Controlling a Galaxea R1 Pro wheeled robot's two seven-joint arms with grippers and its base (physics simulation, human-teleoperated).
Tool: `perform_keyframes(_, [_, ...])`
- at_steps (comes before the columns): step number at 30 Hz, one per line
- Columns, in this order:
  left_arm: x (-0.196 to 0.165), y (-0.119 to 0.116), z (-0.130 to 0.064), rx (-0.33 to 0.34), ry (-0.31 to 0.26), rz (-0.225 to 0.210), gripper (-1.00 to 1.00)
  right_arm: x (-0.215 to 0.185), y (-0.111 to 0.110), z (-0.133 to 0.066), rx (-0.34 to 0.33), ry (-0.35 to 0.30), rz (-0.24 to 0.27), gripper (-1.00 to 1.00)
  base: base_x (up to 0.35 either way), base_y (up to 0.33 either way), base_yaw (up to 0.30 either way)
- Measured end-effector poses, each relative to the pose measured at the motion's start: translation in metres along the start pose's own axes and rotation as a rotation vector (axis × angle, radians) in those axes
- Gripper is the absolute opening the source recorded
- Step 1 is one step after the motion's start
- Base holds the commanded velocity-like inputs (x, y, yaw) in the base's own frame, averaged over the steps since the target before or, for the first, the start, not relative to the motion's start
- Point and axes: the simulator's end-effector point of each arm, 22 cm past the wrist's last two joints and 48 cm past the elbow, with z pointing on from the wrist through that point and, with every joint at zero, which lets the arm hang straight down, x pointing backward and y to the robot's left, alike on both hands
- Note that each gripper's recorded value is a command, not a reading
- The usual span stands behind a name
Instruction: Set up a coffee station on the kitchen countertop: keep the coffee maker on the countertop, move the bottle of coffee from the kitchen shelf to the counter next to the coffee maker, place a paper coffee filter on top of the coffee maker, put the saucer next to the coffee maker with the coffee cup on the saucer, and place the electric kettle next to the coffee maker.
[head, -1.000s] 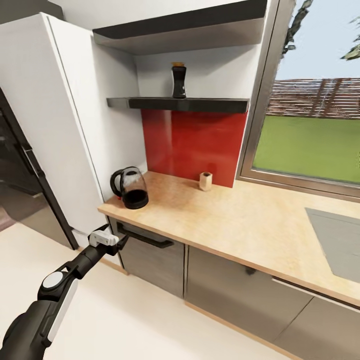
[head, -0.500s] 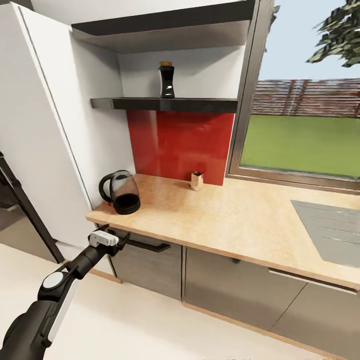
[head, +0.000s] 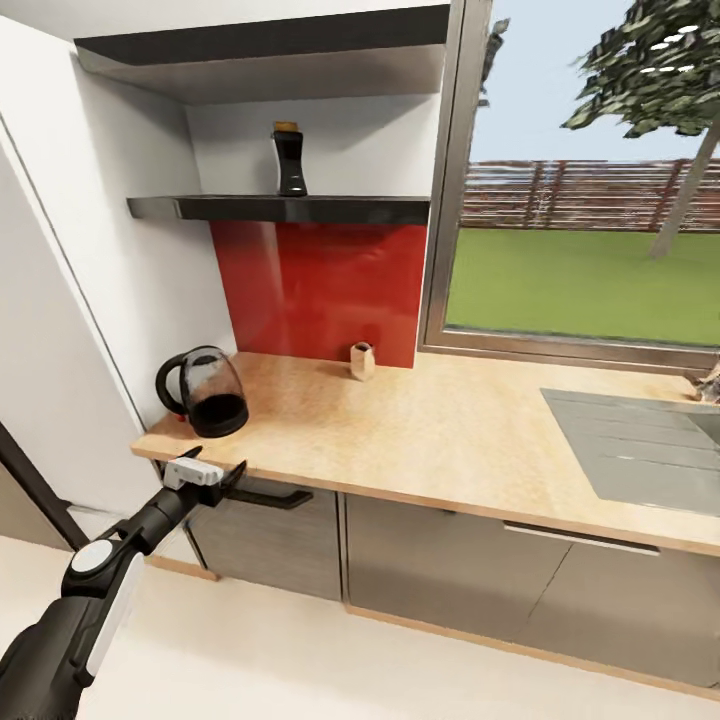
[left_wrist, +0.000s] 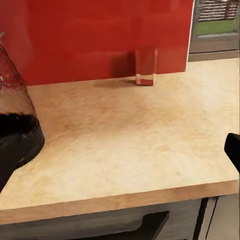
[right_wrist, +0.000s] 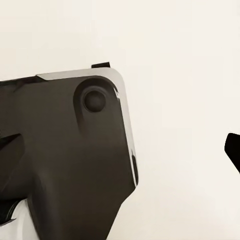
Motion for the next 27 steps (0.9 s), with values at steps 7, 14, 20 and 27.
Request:
perform_keyframes(7, [-0.002, 0.063, -0.011, -0.129, 0.069, -0.096, 1.0, -0.02, 0.008, 0.001, -0.019, -0.042, -0.007, 1.0, 0.0, 0.0, -0.005])
perform_keyframes(14, [-0.084, 0.078, 0.03, -0.126, 0.018, -0.129, 1.0, -0.021, 0.006, 0.001, -0.012, -0.044, -0.002, 1.0, 0.0, 0.0, 0.0])
perform_keyframes(20, [-0.204, 0.082, 0.064, -0.098, -0.1, -0.107, 1.0, -0.022, 0.006, 0.001, -0.011, -0.046, 0.0, 1.0, 0.0, 0.0, 0.0])
perform_keyframes(27, [-0.294, 0.08, 0.088, -0.136, -0.127, -0.044, 1.0, -0.021, 0.006, 0.001, -0.011, -0.044, -0.001, 1.0, 0.0, 0.0, 0.0])
